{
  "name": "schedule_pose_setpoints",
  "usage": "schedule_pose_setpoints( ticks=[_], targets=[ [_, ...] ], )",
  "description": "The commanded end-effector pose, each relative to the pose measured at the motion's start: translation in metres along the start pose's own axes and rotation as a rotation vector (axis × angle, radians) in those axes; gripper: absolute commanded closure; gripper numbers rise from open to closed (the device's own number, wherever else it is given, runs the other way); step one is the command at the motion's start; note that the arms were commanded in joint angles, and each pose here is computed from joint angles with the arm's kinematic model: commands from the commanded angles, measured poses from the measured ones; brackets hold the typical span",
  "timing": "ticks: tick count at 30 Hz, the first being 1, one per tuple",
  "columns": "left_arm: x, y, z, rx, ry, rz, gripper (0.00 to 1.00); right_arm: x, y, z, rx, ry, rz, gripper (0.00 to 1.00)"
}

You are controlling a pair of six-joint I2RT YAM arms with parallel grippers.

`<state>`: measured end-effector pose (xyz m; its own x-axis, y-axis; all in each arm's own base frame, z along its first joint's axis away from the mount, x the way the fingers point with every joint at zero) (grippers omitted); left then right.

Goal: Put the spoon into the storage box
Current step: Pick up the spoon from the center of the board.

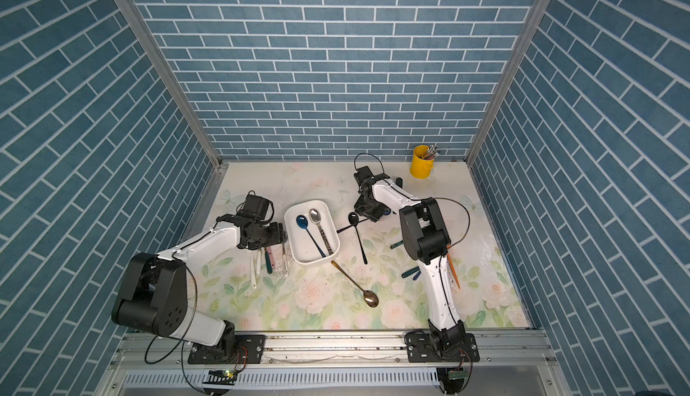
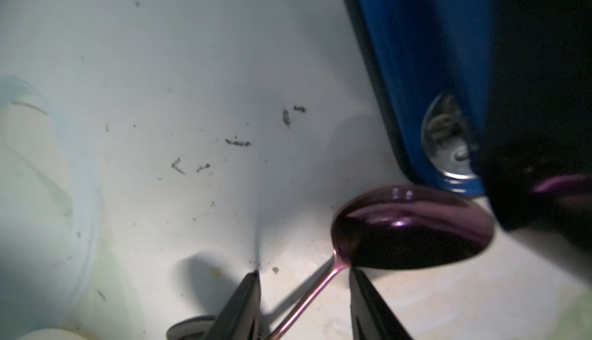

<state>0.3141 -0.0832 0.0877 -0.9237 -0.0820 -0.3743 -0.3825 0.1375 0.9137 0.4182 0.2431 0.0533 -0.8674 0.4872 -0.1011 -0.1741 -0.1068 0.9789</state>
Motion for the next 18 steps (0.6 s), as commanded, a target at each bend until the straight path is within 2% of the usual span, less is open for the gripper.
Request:
schedule_pose_setpoints(
  ticks=[1,7,14,18],
  targets=[
    [0.005,-0.002,0.006,-0.016,-0.005,0.007,0.30,0.031,-0.033,-0.027,0.176,0.130,0.133,0.53],
    [0.008,-0.001,0.012,-0.019,-0.002,0.003,0.30,0.041,-0.036,-0.034,0.242,0.209,0.153,0.60],
    [0.010,0.000,0.018,-0.017,0.004,0.001,0.30,0.050,-0.039,-0.040,0.251,0.214,0.188,0.65],
    [0.010,0.001,0.020,-0.017,0.005,-0.004,0.30,0.055,-0.041,-0.045,0.253,0.213,0.209,0.72]
  ],
)
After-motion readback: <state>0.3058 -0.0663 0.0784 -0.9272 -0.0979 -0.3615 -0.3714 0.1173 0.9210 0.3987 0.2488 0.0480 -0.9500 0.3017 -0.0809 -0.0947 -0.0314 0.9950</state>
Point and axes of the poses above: each gripper's point midway between its finger pads, its own y axis back along the fingers, its own z axis along the line the jaws close on, x = y × z, the point moved 3 cm from there along y, back along the fingers, and after that the axes turned 8 degrees about -y, right-handed, at the moved point
